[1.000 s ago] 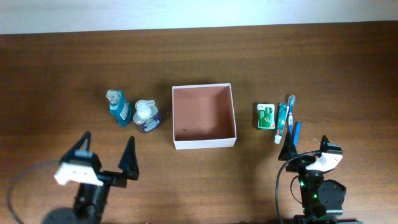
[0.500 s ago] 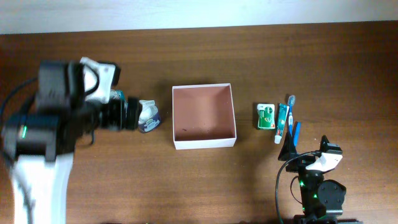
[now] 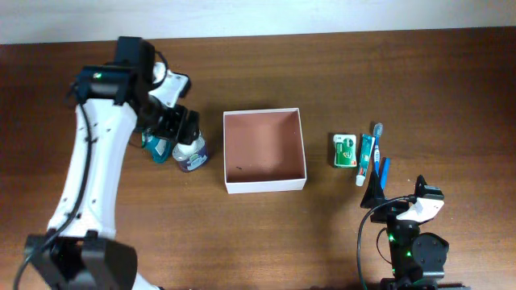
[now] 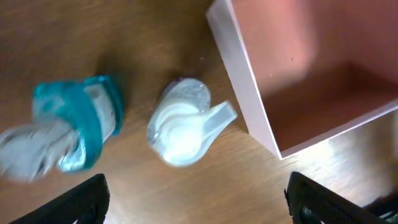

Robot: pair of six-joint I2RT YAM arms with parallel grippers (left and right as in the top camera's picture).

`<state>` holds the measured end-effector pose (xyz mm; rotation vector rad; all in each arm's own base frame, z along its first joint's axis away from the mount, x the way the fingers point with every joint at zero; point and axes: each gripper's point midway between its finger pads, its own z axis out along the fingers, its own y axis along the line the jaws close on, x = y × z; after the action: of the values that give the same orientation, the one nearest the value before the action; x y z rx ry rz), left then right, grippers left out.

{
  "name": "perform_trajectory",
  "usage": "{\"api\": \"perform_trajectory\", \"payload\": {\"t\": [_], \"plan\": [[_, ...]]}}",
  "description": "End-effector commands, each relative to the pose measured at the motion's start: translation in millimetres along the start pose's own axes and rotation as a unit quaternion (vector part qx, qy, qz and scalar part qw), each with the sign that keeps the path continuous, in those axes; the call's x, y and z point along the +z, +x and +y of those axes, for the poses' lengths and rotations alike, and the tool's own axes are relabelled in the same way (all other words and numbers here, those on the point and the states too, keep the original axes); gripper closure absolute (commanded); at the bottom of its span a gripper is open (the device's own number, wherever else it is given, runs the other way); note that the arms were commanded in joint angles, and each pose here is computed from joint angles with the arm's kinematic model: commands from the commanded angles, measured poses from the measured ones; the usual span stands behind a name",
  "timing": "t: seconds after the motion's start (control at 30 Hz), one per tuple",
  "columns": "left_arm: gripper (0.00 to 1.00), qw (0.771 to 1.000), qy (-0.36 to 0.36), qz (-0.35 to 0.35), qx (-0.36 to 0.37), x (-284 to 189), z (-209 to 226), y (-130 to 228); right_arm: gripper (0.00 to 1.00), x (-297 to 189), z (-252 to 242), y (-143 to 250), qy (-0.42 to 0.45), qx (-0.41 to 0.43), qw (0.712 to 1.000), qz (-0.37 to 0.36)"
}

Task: Pack container
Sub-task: 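Reach left gripper down and grasp the purple foaming soap bottle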

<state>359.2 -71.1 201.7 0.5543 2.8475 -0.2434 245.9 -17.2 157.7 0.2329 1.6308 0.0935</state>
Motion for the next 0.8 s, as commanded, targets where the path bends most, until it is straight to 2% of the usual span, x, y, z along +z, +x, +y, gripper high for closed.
{"api": "perform_trajectory", "payload": {"t": [0.0, 0.13, 0.27, 0.53, 0.77], "plan": [[0.09, 0.993, 0.002, -0.02, 0.12, -2.3, -8.9, -12.7, 0.02, -0.2, 0.6, 2.3, -0.002, -0.004, 1.0, 0.002], [0.08, 0.985, 0.0, -0.027, 0.169, -1.2, -12.9, -17.5, 0.02, -0.2, 0.6, 2.3, -0.002, -0.004, 1.0, 0.002], [0.08, 0.984, -0.006, -0.023, 0.174, 1.0, -10.4, -16.7, 0.02, -0.2, 0.6, 2.3, -0.002, -0.004, 1.0, 0.002], [0.05, 0.971, -0.008, 0.0, 0.238, 35.8, -2.0, -9.0, 0.02, -0.2, 0.6, 2.3, -0.002, -0.004, 1.0, 0.002], [0.06, 0.973, -0.003, 0.014, 0.232, 57.9, 7.5, -9.2, 0.02, -0.2, 0.6, 2.3, -0.002, -0.004, 1.0, 0.002]]}}
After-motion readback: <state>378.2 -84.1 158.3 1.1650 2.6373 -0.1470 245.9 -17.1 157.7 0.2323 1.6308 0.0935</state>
